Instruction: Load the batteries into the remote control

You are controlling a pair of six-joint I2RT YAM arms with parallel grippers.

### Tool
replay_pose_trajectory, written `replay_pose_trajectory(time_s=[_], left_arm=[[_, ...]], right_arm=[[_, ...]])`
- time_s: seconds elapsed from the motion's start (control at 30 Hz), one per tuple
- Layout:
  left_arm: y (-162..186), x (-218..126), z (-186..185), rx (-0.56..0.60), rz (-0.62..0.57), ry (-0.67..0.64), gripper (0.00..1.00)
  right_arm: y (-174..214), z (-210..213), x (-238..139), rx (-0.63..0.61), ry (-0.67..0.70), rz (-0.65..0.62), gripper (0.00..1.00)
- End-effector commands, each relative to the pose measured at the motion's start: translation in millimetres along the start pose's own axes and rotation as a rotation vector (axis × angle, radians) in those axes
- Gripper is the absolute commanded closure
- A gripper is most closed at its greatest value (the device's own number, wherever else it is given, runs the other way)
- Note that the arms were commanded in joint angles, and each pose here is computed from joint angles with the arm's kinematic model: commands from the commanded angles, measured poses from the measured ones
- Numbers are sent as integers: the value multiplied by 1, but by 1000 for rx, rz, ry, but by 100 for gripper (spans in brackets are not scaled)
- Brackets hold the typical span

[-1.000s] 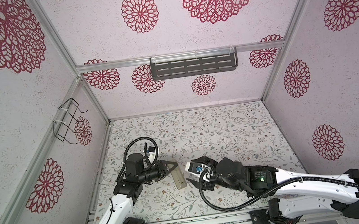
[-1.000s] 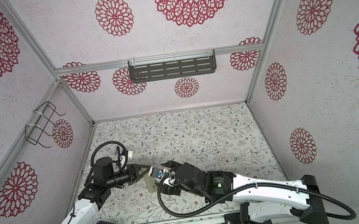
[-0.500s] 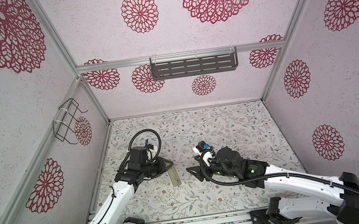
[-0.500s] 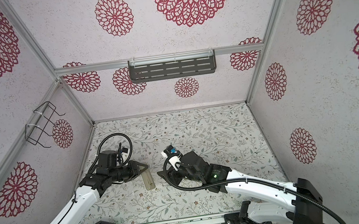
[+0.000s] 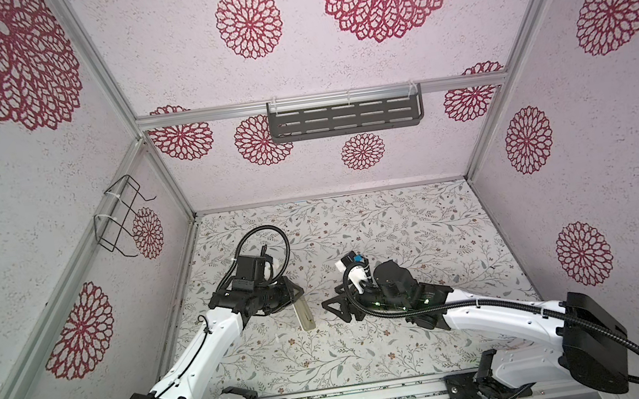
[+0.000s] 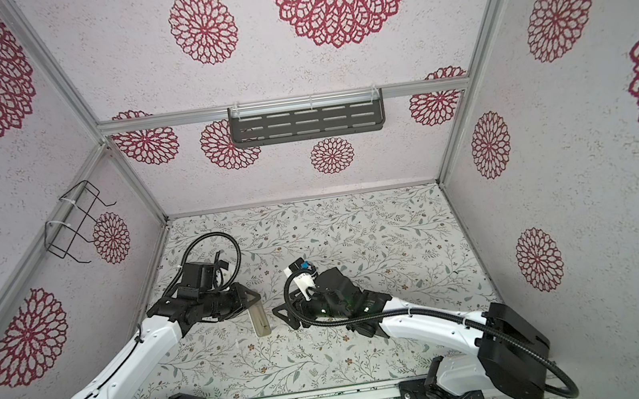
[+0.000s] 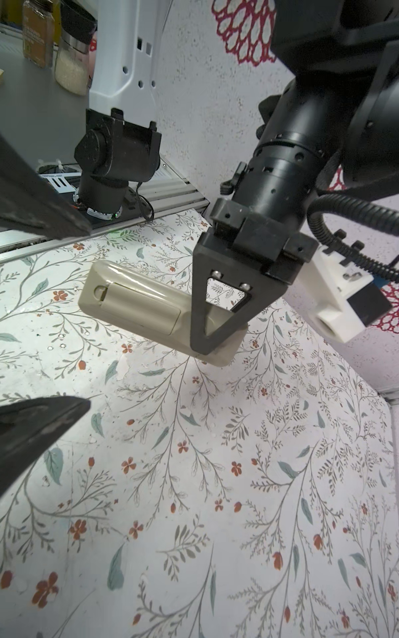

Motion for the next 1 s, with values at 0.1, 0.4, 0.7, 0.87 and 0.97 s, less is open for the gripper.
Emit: replay_pose_trajectory(time_s=[0.1,0.4,0.7,0.87,0.97], left_arm=[[-11,1,-7,73,-16,-31,100],[-9,15,-15,148,-3,-65,100],[-9,17,-21,186,-6,-68,100],[-7,16,-21,196,-9,-81,100],[-7,17,-21,202,-9,-92,100]], right_arm=[[-7,2,12,50,-70,-28,25],[2,-9,33,92,-67,3,26],[14,-19,51,145,-79,22,30],[18,-18,57,173,-127,31,32],[18,-16,59,182,-153,36,32]])
Point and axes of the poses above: each gripper's point midway between its finger pads, its own x axis out along the fingers, its own z axis along the line the jaws close on, y = z × x, the point moved 7 cm from there along -x, back along the fingers, and after that the axes turned 4 degrees about x, right-handed, at the moved point
